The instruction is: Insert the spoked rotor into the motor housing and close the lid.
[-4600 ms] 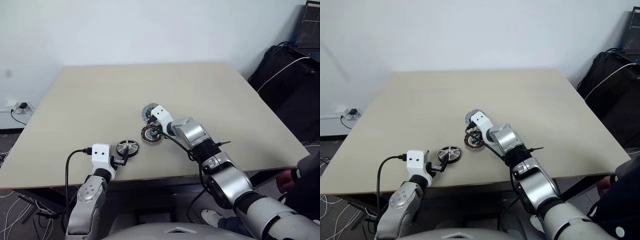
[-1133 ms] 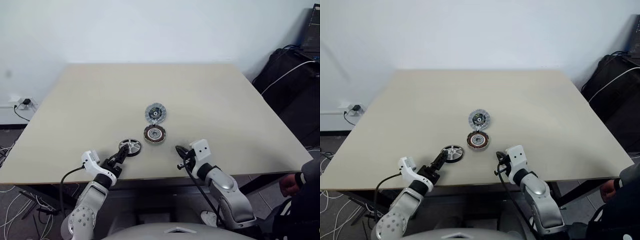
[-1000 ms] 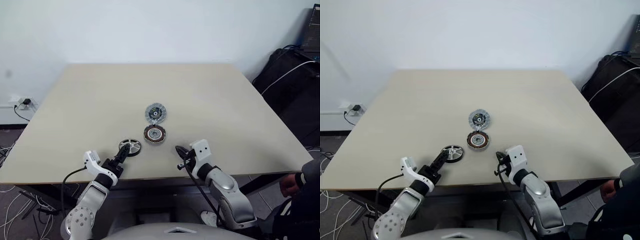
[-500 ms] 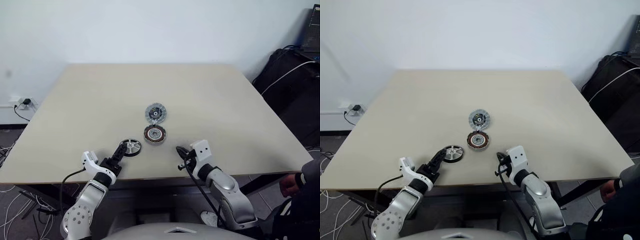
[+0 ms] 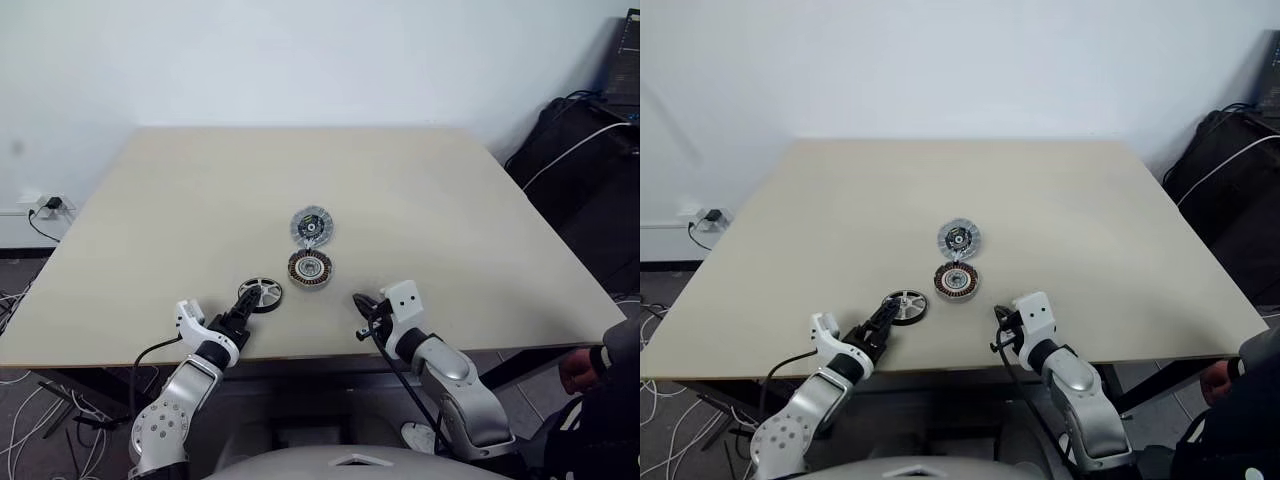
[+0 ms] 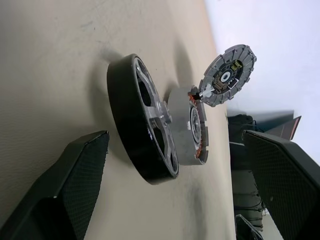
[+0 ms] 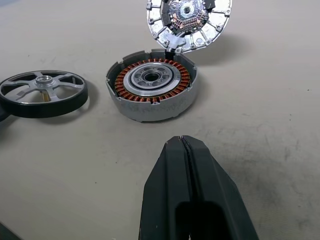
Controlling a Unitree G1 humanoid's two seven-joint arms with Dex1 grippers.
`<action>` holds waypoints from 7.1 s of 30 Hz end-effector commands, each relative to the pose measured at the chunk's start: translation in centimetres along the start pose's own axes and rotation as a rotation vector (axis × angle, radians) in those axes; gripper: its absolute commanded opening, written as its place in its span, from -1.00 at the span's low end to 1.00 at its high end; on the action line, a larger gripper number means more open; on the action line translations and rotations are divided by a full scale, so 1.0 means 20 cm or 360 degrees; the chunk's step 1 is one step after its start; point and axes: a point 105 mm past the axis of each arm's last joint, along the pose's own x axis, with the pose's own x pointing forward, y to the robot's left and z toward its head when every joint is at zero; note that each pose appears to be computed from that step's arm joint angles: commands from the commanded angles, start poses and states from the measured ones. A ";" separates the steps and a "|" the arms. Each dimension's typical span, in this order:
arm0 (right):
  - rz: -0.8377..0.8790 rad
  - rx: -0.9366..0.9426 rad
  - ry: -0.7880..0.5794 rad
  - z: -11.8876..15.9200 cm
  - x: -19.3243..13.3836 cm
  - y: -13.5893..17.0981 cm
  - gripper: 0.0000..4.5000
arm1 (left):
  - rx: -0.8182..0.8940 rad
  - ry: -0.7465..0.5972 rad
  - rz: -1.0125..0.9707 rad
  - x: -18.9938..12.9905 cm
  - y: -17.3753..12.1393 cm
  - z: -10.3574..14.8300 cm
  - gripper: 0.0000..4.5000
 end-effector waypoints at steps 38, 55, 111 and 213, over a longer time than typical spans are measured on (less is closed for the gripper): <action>-0.0030 -0.0025 -0.0073 0.08 -0.01 -0.02 -1.00 | -0.0039 0.0000 -0.0539 0.31 -0.38 -0.08 -0.82; -0.0071 -0.0006 -0.0095 0.09 -0.02 -0.02 -1.00 | -0.0112 0.0301 -0.0599 0.47 -0.50 -0.34 -0.82; -0.0060 0.0014 -0.0098 0.09 0.00 0.00 -1.00 | 0.0099 0.0219 -0.0390 0.47 -0.42 -0.30 0.77; 0.0261 -0.0346 0.0179 0.15 0.66 0.15 -1.00 | 0.1994 -0.0307 -0.0047 0.05 -0.03 -0.15 -0.99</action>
